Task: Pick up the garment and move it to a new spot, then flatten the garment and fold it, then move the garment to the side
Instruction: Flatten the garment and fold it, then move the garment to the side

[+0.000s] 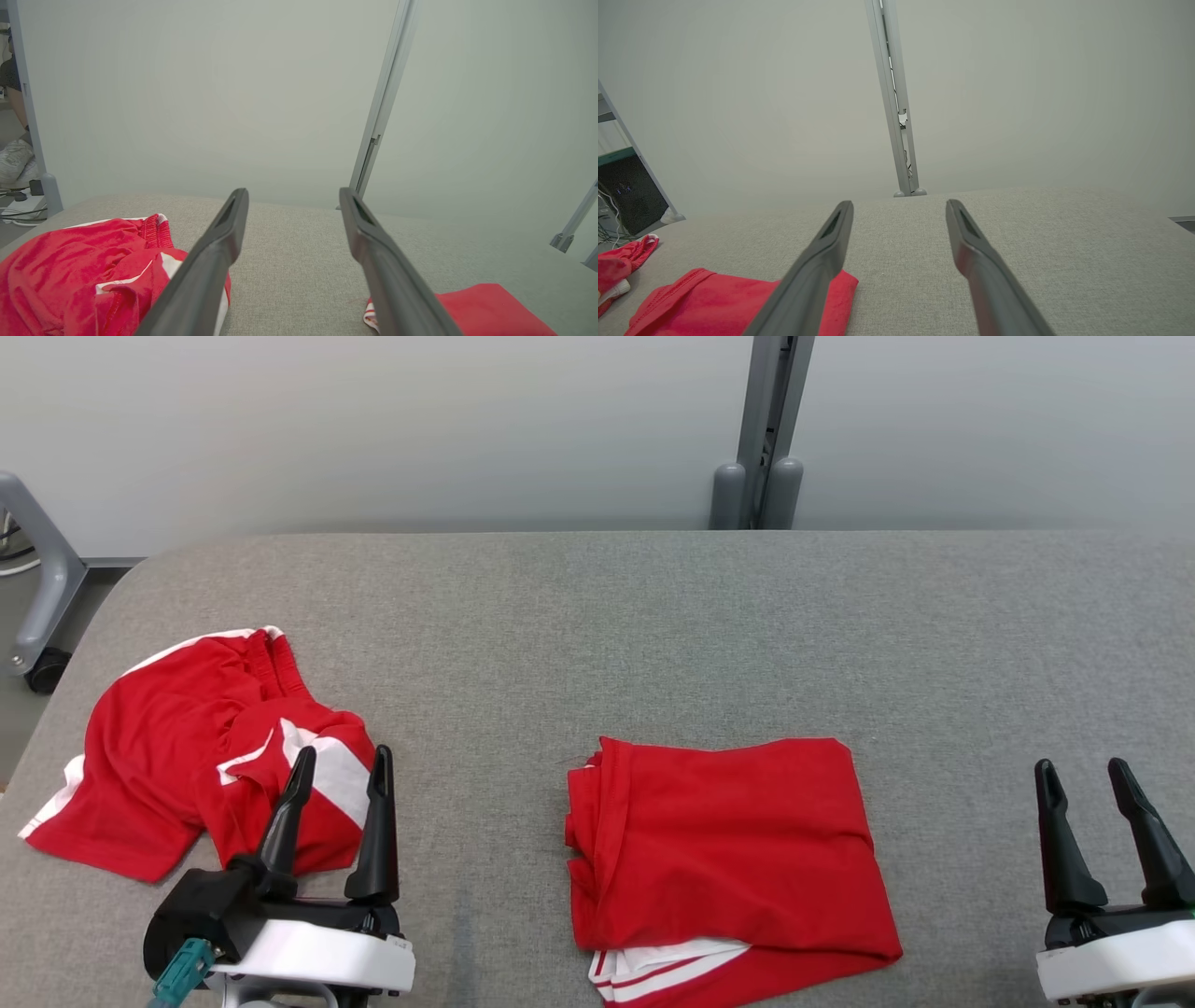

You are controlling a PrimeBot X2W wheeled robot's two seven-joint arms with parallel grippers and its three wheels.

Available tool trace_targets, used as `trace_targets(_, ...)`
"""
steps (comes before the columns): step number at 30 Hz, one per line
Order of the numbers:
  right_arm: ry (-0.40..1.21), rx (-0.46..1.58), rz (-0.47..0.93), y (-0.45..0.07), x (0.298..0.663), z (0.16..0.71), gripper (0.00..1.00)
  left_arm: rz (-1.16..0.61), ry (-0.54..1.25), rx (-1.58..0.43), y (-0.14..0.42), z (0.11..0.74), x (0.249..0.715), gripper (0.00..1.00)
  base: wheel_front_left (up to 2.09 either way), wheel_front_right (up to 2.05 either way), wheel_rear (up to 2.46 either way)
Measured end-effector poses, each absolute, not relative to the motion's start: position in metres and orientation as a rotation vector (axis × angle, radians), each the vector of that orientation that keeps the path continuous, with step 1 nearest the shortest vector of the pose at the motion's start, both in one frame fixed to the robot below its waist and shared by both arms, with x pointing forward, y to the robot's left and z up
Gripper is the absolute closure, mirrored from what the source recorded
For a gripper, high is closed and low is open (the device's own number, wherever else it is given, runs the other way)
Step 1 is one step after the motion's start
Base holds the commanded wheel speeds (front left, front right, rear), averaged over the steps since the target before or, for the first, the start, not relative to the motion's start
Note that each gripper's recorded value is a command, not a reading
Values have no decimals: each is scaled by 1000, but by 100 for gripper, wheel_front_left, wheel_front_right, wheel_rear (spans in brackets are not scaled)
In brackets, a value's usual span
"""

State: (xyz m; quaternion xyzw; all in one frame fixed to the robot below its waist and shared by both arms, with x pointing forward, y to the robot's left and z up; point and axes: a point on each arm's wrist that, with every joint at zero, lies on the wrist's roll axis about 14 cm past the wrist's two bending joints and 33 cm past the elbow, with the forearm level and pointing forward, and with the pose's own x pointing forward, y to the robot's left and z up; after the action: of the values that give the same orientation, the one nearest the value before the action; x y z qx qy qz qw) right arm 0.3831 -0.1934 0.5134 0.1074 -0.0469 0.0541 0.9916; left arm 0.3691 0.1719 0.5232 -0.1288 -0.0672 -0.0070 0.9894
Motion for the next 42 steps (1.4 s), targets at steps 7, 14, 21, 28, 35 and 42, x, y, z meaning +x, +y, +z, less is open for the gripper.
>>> trace_targets(7, -94, 226, 111, -192, 382, 513, 0, -16, -135, -257, 170, 523, 370, 0, 0, 0, 0)
trace_targets(14, -84, 236, 132, -186, 385, 512, 0, -15, -140, -268, 170, 525, 369, 0, 0, 0, 0)
trace_targets(21, -2, 255, 169, -170, 387, 488, 0, -22, -135, -280, 167, 524, 368, 0, 0, 0, 0)
trace_targets(28, 237, 379, 222, -141, 383, 437, 0, -17, -133, -291, 170, 523, 364, 0, 0, 0, 0)
trace_targets(35, 429, 446, 268, -126, 392, 415, 0, -9, -129, -297, 173, 521, 364, 0, 0, 0, 0)
trace_targets(42, 585, 481, 294, -114, 393, 398, 0, -6, -126, -305, 173, 521, 362, 0, 0, 0, 0)
